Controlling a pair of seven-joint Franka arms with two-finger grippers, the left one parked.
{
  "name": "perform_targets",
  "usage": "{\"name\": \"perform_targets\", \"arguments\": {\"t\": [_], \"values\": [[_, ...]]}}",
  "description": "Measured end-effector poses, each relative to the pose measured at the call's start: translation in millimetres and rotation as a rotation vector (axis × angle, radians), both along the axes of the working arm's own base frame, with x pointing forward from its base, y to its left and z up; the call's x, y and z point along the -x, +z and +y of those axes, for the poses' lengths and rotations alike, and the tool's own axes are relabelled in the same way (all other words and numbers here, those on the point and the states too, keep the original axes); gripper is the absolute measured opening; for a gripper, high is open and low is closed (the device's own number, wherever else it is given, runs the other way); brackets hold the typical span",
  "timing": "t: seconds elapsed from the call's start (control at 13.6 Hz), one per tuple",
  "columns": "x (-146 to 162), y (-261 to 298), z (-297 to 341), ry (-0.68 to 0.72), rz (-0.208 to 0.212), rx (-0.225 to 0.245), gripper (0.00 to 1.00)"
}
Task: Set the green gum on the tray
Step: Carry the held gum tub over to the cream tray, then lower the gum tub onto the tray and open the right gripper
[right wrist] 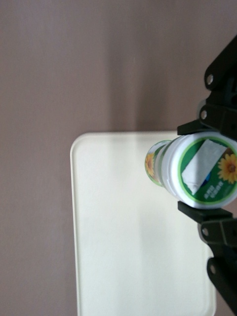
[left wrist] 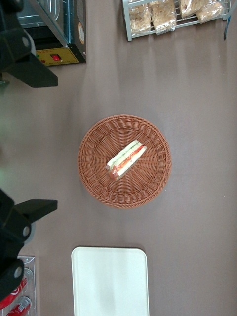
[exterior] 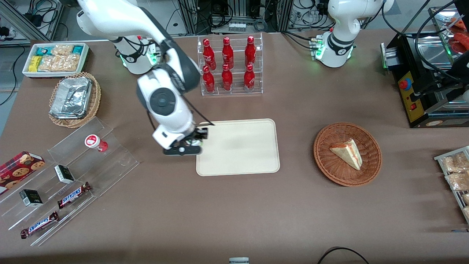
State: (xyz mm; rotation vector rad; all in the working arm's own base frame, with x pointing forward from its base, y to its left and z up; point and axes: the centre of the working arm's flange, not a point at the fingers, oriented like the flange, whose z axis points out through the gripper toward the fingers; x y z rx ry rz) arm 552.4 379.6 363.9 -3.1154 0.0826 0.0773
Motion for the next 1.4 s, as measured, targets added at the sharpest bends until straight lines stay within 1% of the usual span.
{"name": "perform_targets", "arguments": {"t": [0.29, 0.66, 0.88, 1.25, 1.4], "values": [[7.0, -34.1, 59.6, -0.081, -0.054, -0.032, 0.59], [21.5, -72.9, 104.1, -0.112, -0.058, -0.033, 0.59], [23.7, -90.1, 111.7, -0.116, -0.068, -0.037, 0.59], [26.1, -113.7, 114.5, -0.113, -0.061, -0.025, 0.59], [28.7, -119.5, 118.7, -0.108, -0.070, -0.027, 0.59]]}}
